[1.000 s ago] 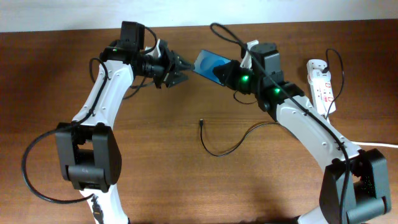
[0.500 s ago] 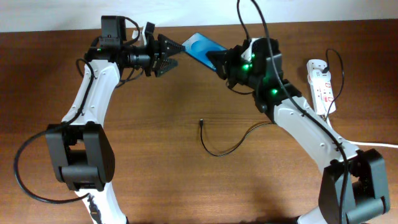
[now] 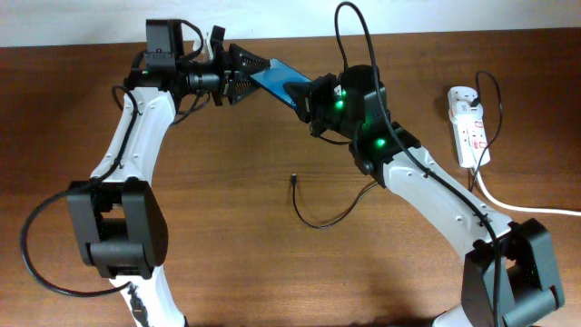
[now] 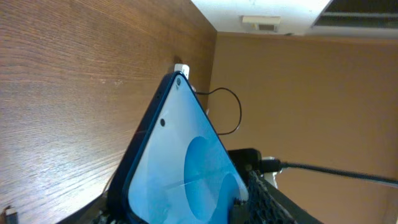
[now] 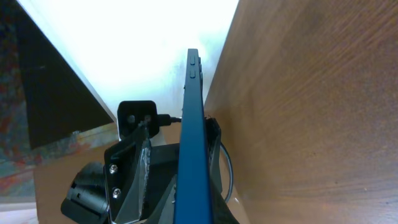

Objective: Plug charger to phone and switch on socket

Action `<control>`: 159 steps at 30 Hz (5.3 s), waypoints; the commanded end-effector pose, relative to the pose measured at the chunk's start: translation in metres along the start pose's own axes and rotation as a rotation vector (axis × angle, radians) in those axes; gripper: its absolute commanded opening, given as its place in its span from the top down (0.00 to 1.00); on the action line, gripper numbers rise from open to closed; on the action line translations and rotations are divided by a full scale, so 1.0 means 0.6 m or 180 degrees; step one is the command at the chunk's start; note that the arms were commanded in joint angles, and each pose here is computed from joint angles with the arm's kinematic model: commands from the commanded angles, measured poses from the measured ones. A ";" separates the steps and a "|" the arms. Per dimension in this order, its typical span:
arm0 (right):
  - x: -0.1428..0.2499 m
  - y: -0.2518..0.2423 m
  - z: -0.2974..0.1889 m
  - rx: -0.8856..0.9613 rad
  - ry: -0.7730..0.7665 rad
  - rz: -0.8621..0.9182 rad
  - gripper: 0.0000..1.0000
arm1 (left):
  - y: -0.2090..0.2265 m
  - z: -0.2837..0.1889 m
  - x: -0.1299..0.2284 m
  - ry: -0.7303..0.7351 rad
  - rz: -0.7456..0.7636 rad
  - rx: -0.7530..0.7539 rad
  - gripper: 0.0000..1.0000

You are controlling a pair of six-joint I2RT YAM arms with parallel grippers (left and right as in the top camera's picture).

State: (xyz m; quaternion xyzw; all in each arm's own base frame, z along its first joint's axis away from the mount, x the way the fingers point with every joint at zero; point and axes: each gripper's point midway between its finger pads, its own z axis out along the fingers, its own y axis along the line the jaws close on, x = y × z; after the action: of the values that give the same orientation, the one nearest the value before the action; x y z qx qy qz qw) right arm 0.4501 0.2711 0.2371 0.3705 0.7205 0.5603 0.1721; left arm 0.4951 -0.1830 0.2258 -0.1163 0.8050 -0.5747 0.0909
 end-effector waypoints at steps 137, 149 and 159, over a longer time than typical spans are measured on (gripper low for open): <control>0.121 -0.441 -0.076 0.3145 0.2843 -0.2401 0.61 | 0.009 -0.216 -0.108 -0.0556 -0.0101 0.0486 1.00; -0.004 -0.438 -0.082 0.3462 0.2286 -0.2668 0.96 | 0.005 -0.216 -0.103 -0.0501 -0.0089 0.0527 1.00; -0.068 -0.413 -0.059 0.3087 0.1911 -0.2349 0.67 | 0.002 -0.206 -0.100 -0.0474 -0.0035 0.0518 1.00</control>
State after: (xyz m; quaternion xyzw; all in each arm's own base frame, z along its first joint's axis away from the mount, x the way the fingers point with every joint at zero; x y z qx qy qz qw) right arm 0.3569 0.1917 0.0084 -0.0672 0.9855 0.1464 -0.0531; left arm 0.5211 -0.0470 0.2542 -0.1812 0.7499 -0.6168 0.1563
